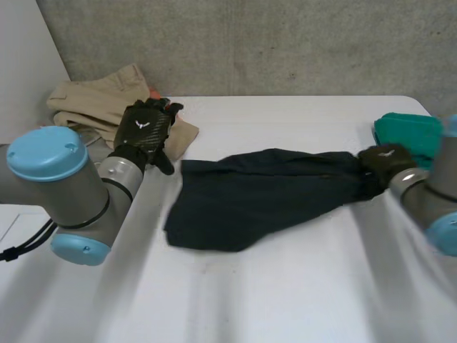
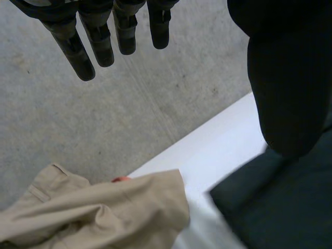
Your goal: Fold the laundry.
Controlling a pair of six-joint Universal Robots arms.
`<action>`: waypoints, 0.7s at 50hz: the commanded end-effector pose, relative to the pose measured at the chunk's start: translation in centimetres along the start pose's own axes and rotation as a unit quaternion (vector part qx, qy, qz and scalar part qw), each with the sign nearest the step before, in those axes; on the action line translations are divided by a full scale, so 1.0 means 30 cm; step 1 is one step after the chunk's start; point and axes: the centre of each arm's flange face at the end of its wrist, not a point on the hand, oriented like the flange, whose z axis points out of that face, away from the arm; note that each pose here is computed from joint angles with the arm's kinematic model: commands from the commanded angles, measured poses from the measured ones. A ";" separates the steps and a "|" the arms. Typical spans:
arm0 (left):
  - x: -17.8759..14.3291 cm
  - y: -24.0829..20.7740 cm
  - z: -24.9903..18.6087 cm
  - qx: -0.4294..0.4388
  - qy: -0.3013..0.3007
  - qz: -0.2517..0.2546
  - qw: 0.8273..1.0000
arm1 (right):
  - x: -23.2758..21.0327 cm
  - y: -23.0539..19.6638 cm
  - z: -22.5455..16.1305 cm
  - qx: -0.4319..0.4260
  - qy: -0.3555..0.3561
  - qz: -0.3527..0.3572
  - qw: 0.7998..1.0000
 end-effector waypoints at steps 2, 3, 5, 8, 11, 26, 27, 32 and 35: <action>-0.005 -0.051 -0.054 0.010 0.000 0.000 1.000 | 0.191 -0.021 -0.060 -0.005 0.066 -0.088 0.994; -0.005 -0.049 -0.060 0.008 0.000 0.000 1.000 | 0.194 -0.024 -0.059 -0.005 0.068 -0.101 0.993; -0.003 -0.044 -0.072 0.004 0.001 0.000 1.000 | 0.188 -0.033 -0.059 -0.003 0.069 -0.128 0.989; -0.002 -0.040 -0.083 0.000 0.002 0.000 1.000 | 0.083 -0.107 -0.073 0.042 0.037 -0.173 0.983; -0.002 -0.038 -0.088 -0.002 0.002 -0.001 1.000 | -0.061 -0.223 -0.102 0.121 0.008 -0.198 0.973; 0.011 -0.102 -0.096 0.024 0.003 0.000 1.000 | -0.747 -0.138 -0.298 0.281 -0.282 -0.339 0.853; 0.009 -0.107 -0.096 0.026 0.002 0.000 1.000 | -0.749 -0.142 -0.303 0.282 -0.285 -0.337 0.852; 0.000 -0.140 -0.084 0.043 -0.003 0.002 0.999 | -0.710 -0.193 -0.306 0.280 -0.283 -0.279 0.874; -0.004 -0.177 -0.067 0.059 -0.005 0.002 0.998 | -0.602 -0.262 -0.292 0.260 -0.271 -0.169 0.912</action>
